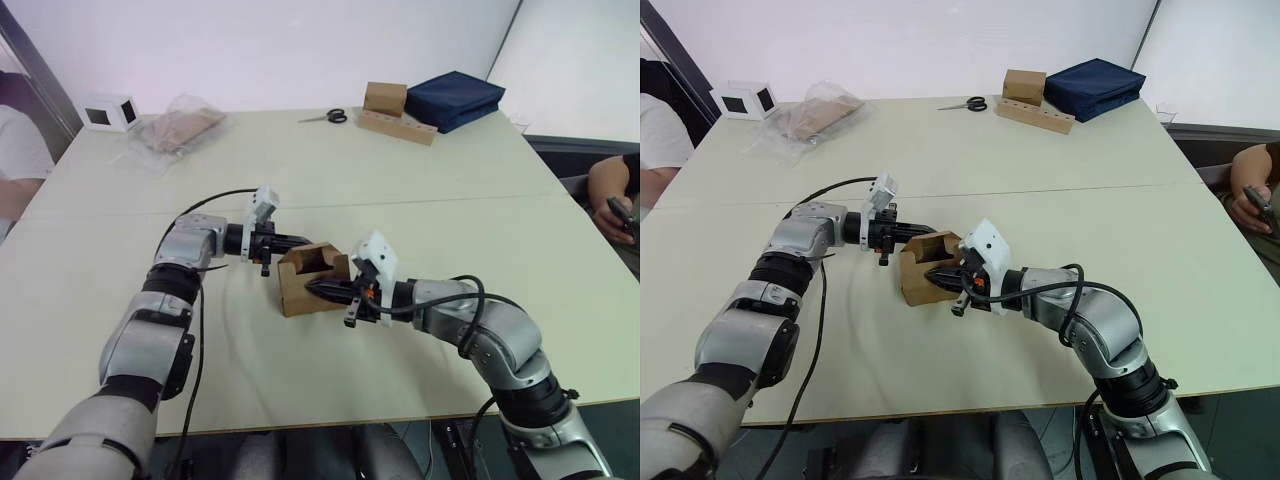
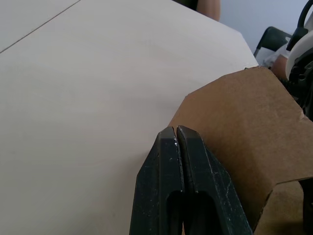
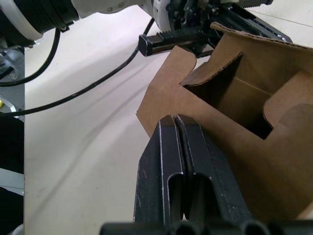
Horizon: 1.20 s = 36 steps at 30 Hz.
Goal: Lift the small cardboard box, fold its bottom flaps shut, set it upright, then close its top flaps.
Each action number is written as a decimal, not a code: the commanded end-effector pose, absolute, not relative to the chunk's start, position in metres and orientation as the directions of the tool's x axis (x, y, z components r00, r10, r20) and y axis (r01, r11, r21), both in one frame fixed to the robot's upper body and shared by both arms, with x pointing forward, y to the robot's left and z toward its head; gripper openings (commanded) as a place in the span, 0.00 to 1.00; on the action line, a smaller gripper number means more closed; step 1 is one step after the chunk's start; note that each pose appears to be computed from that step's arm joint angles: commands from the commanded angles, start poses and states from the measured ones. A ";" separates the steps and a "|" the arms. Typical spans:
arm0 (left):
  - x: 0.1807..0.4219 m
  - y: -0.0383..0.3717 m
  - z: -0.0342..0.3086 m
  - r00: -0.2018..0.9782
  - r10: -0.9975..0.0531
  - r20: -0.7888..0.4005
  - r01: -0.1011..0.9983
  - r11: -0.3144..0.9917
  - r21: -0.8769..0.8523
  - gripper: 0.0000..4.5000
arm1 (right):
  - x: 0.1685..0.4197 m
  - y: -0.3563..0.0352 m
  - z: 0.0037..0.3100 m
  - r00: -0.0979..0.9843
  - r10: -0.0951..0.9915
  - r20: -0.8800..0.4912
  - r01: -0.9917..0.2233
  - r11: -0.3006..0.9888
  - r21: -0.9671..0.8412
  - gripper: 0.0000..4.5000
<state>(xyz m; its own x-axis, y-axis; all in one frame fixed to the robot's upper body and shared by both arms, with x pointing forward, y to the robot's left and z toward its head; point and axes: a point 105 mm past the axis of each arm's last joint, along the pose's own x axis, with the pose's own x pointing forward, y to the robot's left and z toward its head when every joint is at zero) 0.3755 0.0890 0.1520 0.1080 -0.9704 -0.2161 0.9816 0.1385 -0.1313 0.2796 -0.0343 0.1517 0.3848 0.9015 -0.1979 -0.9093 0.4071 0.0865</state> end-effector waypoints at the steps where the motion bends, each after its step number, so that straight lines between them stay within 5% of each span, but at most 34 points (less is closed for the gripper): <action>1: 0.374 0.084 0.159 0.094 -0.973 -0.212 0.991 0.112 -0.076 0.00 | 0.281 -0.033 0.171 0.386 0.912 -0.138 -0.915 0.398 0.069 0.00; 14: 0.374 0.083 0.157 0.104 -0.971 -0.217 0.991 0.118 -0.055 0.00 | 0.293 -0.031 0.149 0.406 0.877 -0.256 -0.901 0.431 0.051 0.00; 24: 0.375 0.119 0.185 0.225 -0.961 -0.161 0.974 0.225 0.020 0.00 | 0.293 -0.032 0.150 0.404 0.878 -0.258 -0.902 0.429 0.047 0.00; 36: 0.299 0.143 0.197 0.126 -0.983 -0.134 0.978 0.146 -0.151 0.00 | 0.298 -0.036 0.152 0.420 0.872 -0.250 -0.895 0.444 0.044 0.00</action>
<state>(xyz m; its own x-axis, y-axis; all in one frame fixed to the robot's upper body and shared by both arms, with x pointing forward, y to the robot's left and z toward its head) 0.3090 0.1462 0.1823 0.1502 -0.9742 -0.1683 0.9688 0.1789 -0.1714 0.2955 -0.0338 0.1464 0.4073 0.8737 -0.2659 -0.8976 0.4367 0.0604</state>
